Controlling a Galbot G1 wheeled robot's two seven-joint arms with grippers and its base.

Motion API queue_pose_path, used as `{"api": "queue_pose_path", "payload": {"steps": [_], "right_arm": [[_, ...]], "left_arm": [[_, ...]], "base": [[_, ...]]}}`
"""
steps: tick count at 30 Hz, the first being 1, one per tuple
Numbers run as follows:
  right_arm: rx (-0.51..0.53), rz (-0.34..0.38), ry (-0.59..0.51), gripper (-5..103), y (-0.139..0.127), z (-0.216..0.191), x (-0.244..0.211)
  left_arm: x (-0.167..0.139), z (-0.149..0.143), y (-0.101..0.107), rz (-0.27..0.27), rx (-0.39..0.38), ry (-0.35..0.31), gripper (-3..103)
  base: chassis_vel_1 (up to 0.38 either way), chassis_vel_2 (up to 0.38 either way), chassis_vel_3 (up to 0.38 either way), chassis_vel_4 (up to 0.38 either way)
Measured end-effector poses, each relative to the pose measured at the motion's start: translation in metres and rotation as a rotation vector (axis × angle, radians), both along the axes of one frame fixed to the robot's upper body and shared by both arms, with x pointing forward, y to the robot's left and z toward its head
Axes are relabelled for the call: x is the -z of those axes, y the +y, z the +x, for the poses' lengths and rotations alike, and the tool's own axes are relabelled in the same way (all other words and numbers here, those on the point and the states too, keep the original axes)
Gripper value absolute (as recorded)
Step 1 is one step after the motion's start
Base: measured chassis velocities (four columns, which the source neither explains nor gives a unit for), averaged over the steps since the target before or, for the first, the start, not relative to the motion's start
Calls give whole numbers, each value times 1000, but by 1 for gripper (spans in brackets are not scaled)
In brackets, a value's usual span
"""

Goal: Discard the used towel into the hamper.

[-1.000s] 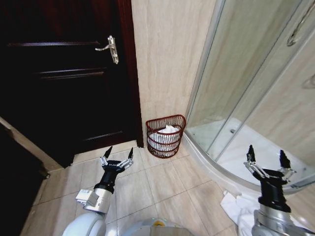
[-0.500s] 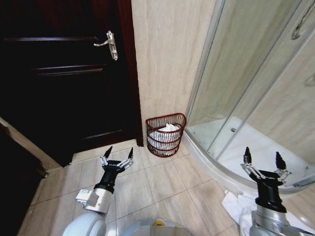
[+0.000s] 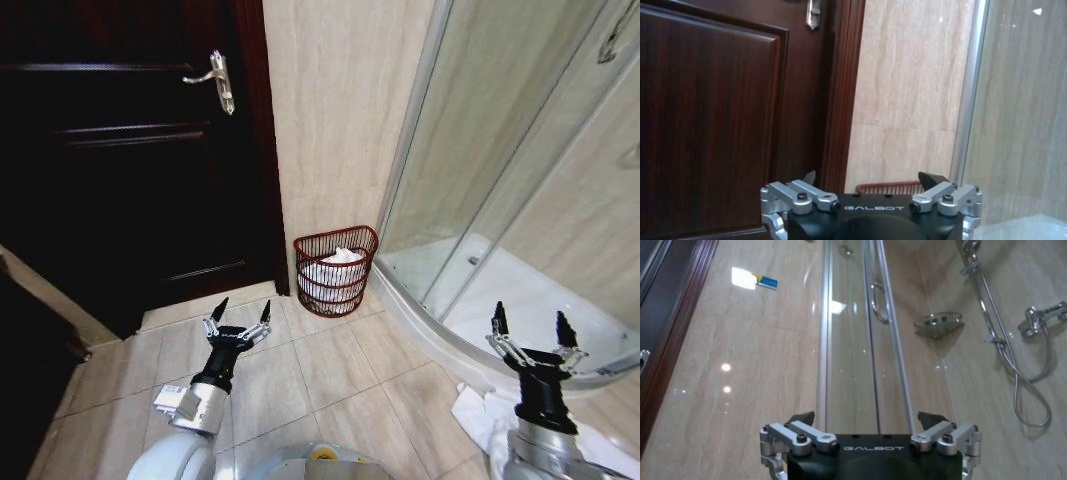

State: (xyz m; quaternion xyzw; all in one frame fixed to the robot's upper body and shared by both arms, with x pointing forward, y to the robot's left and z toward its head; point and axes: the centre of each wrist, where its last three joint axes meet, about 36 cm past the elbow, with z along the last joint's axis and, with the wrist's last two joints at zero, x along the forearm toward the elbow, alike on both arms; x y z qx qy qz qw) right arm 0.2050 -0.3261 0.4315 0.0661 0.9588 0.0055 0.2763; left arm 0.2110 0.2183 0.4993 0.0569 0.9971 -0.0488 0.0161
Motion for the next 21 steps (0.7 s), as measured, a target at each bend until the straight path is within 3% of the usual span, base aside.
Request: {"api": "queue_pose_path", "payload": {"steps": [21], "right_arm": [[-2, -9, 4, 100, 3, -2, 3]], "left_arm": [[0, 0, 0, 0, 0, 0, 100]], "base": [[-28, -34, -26, -26]]}}
